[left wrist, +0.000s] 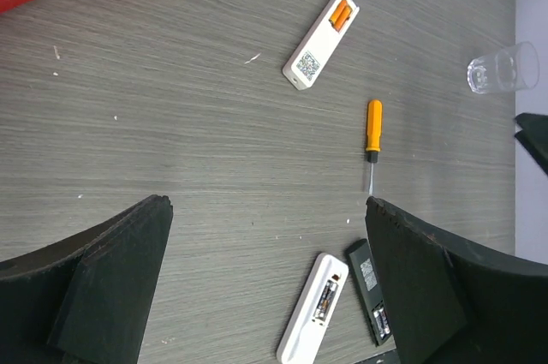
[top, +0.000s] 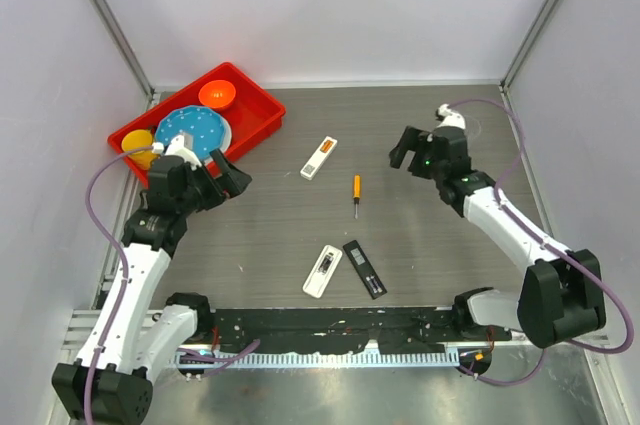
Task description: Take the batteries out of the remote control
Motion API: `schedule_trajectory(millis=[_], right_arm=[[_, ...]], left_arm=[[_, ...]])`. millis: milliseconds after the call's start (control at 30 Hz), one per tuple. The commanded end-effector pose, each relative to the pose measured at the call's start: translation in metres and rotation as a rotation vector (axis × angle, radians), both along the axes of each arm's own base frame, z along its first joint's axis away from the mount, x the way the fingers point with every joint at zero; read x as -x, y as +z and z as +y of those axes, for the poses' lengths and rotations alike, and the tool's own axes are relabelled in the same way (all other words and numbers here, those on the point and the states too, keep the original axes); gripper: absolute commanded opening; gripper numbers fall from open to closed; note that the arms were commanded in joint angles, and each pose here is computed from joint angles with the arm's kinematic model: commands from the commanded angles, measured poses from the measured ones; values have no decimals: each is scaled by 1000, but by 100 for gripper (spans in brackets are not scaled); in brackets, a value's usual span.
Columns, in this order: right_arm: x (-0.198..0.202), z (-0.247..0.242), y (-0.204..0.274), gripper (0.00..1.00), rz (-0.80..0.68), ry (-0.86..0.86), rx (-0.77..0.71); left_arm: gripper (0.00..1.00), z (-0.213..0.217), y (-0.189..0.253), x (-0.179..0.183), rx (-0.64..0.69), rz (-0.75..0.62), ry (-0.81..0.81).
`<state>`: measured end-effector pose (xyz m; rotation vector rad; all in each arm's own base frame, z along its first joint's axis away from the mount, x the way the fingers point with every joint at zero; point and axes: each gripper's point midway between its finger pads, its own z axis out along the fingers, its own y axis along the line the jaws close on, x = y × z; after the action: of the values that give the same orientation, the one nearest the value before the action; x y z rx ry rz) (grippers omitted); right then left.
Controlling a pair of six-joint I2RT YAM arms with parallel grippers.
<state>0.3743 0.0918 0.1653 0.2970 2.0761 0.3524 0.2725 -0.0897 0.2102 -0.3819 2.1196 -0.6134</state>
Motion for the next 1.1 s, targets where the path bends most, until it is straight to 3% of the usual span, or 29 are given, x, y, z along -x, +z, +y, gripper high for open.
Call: schedule_trajectory(millis=[0,133,267,500,767,1000,1067], right_arm=[[12,45,-6,100,35,130,54],[16,70,-26,100,90,182,67],[15,88,-42,91,147,218,71],[4,99,-69,78,244,237,108],[3,120,-103,63,315,266,124],[4,144,-123,60,358,300,173],[5,140,-134,53,387,287,206]], left_arm=[[100,-1,12,-2,16,-24,-4],[100,-5,3,-2,2,22,-41],[100,-9,-7,-4,-17,84,-84],[100,-19,-24,-9,-196,185,-107],[100,-58,-33,-12,-282,206,-199],[100,-73,-45,-8,-317,231,-236],[100,-74,-47,-7,-325,238,-237]])
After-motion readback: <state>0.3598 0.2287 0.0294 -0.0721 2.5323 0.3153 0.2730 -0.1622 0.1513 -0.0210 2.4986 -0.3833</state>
